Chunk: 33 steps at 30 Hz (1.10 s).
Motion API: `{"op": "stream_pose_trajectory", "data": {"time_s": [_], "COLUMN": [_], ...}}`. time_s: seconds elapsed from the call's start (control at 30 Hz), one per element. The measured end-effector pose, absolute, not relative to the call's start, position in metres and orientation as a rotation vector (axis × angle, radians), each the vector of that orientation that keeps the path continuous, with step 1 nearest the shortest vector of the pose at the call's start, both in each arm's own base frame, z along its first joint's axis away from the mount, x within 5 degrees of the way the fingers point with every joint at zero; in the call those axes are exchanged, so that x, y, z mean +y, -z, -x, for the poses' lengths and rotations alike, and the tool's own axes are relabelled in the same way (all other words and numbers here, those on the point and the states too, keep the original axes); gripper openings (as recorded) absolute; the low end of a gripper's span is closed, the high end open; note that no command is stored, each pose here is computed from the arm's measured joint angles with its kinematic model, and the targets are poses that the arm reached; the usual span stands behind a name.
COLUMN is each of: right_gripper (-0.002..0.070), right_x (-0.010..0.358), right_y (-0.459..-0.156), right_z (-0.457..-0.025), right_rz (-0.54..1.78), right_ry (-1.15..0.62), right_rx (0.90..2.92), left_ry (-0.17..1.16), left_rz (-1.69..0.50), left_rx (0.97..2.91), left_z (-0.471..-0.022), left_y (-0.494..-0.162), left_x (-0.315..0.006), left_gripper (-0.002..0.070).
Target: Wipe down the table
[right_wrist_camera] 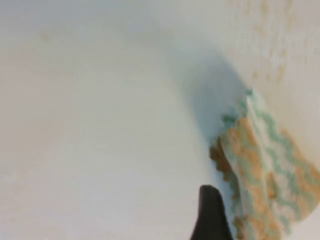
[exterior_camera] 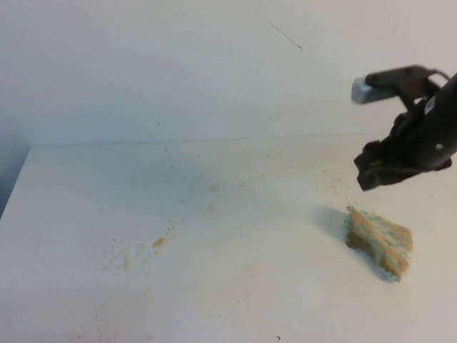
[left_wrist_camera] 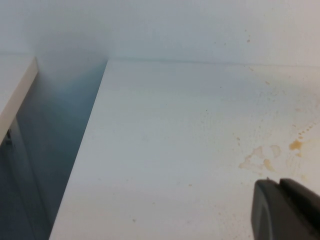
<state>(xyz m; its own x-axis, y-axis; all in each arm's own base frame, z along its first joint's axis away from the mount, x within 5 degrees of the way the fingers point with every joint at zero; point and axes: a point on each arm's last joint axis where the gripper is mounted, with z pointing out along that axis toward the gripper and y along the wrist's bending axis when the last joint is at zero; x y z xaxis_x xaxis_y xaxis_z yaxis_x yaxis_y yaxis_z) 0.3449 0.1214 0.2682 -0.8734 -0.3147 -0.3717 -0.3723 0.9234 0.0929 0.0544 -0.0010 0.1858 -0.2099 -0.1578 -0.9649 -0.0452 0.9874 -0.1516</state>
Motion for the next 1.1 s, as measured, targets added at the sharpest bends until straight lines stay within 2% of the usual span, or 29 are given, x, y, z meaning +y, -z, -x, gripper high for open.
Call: {"op": "stream_pose_trajectory", "data": {"time_s": [0.1, 0.17, 0.23, 0.4, 0.5, 0.73, 0.9, 1.1], "right_gripper": [0.0457, 0.0429, 0.0360, 0.0089, 0.0027, 0.0003, 0.0001, 0.0000], "right_x": [0.120, 0.117, 0.113, 0.102, 0.092, 0.065, 0.043, 0.021], "right_y": [-0.317, -0.343, -0.363, -0.379, -0.381, -0.365, -0.358, -0.338], "right_z": [-0.320, -0.301, -0.280, -0.223, -0.188, -0.117, -0.068, -0.043], "right_rz": [0.496, 0.512, 0.533, 0.516, 0.475, 0.459, 0.458, 0.373], "right_ry": [-0.334, -0.386, -0.405, -0.438, -0.477, -0.471, -0.406, -0.290], "right_rx": [2.560, 2.473, 2.389, 2.220, 2.115, 1.969, 1.775, 1.711], "left_ry": [0.103, 0.103, 0.103, 0.103, 0.103, 0.103, 0.103, 0.103], "left_rz": [0.150, 0.150, 0.150, 0.150, 0.150, 0.150, 0.150, 0.150], "left_rx": [1.782, 1.782, 1.782, 1.782, 1.782, 1.782, 1.782, 1.782], "left_z": [-0.054, -0.054, -0.054, -0.054, -0.054, -0.054, -0.054, -0.054], "left_y": [-0.186, -0.186, -0.186, -0.186, -0.186, -0.186, -0.186, -0.186], "left_x": [-0.001, -0.001, -0.001, -0.001, -0.001, -0.001, -0.001, -0.001], "left_gripper": [0.0000, 0.0000, -0.0004, 0.0000, 0.0000, 0.0000, 0.0000, 0.0000]}}
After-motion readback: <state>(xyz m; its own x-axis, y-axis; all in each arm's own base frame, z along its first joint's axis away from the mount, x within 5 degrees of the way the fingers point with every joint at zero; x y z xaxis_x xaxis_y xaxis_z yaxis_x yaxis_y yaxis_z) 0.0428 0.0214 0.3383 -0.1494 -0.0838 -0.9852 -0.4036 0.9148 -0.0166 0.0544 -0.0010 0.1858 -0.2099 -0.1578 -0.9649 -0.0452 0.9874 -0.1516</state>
